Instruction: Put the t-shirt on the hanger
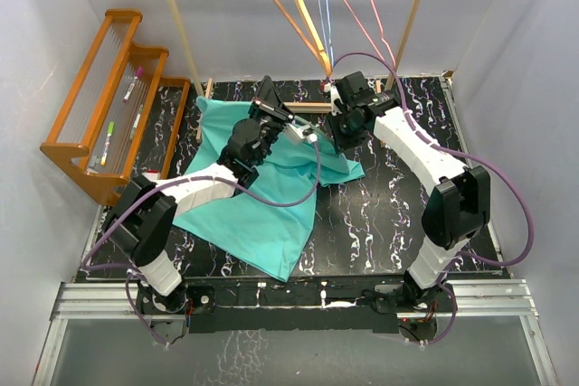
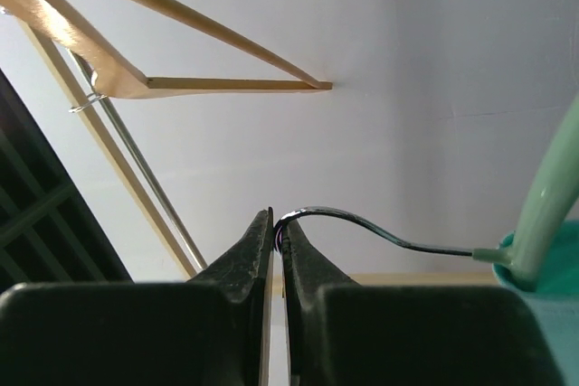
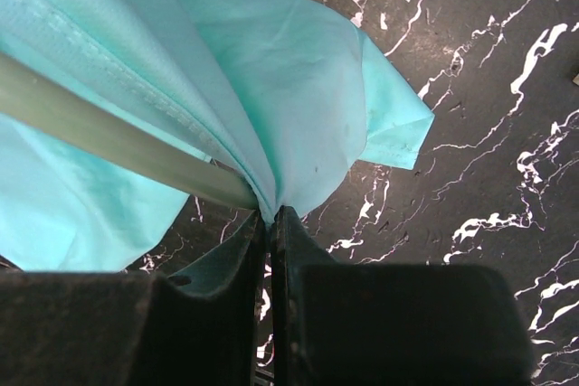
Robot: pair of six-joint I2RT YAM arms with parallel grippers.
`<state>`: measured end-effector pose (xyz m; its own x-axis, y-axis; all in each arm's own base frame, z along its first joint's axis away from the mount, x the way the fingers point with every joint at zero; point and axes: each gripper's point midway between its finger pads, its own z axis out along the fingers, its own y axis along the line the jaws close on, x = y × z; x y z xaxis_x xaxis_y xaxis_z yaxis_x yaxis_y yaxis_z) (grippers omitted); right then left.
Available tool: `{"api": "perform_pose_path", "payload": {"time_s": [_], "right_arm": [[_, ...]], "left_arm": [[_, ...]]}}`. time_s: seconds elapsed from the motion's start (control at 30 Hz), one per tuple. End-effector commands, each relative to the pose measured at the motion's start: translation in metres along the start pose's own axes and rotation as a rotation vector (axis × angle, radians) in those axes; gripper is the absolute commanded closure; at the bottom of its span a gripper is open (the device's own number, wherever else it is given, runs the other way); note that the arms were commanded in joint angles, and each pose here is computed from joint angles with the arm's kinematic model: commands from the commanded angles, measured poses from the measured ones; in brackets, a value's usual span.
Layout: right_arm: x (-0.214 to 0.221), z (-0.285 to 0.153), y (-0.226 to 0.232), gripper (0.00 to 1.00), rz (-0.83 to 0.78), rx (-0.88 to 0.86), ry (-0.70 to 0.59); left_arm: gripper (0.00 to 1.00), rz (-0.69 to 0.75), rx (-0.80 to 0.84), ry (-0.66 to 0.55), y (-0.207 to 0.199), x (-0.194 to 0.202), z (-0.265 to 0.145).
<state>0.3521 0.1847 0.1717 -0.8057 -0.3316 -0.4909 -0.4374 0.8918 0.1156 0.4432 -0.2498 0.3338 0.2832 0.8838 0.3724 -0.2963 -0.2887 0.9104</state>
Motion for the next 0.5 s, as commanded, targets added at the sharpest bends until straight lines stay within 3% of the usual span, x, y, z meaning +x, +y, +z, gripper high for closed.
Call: {"api": "perform_pose_path", "payload": {"time_s": [0.0, 0.47], "right_arm": [[-0.067, -0.011, 0.018, 0.92, 0.013, -0.058, -0.265], [-0.073, -0.016, -0.006, 0.92, 0.066, -0.014, -0.306]], "left_arm": [[1.0, -0.001, -0.011, -0.17, 0.019, -0.052, -0.022], [1.0, -0.017, 0.07, -0.188, 0.009, -0.044, -0.057]]}}
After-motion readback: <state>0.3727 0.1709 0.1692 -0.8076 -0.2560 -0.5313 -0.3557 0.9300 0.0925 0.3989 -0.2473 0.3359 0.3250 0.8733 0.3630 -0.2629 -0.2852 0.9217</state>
